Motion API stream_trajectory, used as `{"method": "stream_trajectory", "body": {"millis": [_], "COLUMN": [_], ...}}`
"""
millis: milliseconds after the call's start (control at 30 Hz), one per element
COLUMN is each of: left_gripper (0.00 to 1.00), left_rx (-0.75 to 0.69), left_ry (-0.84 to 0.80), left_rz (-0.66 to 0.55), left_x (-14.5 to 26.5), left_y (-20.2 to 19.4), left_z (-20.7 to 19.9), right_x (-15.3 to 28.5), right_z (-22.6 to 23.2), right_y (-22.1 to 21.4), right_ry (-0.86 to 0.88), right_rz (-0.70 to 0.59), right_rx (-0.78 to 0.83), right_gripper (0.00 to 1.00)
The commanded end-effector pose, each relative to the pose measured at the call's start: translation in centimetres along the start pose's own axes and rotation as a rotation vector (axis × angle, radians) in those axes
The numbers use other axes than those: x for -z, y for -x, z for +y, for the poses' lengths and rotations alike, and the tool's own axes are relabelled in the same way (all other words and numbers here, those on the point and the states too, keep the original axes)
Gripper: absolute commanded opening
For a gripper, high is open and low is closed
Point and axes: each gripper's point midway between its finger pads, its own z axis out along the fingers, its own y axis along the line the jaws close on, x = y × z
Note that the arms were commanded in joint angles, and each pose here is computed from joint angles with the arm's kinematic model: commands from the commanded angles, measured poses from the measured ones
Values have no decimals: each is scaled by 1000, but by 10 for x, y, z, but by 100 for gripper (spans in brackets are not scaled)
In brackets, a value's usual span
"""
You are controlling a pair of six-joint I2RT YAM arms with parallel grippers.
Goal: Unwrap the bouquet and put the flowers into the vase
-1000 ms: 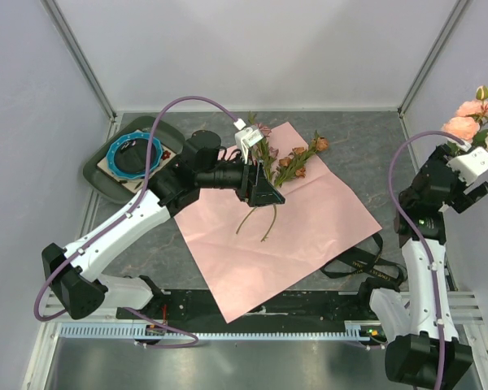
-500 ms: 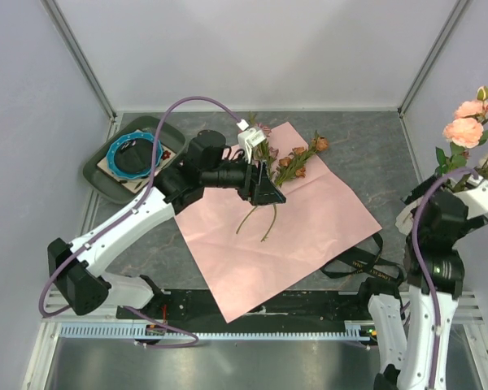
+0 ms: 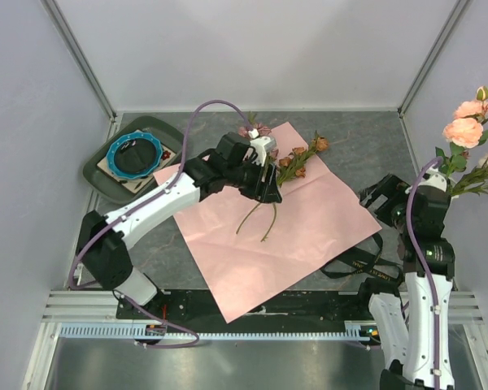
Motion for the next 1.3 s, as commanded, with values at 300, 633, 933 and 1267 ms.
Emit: {"method": "stream_trajectory", "body": {"millis": [300,633,933,1267], "left_gripper": [45,43,21,2], "left_rx": [249,404,385,307], "left_ry": [290,544,660,484], "left_rz": [149,176,171,26], "left_x": [-96,-147,-155,-82], "left_y": [-40,-38,-43,7], "left_z": [88,140,160,98], "right_x": [-61,-84,-84,-72], "right_z": [110,101,90,105], "right_y": [-62,-87,-102,-100], "right_ry": [319,206,207,293], "right_rz": [256,292,327,357], "right_rx": [157,213,248,293], "right_gripper": [98,98,98,98]}}
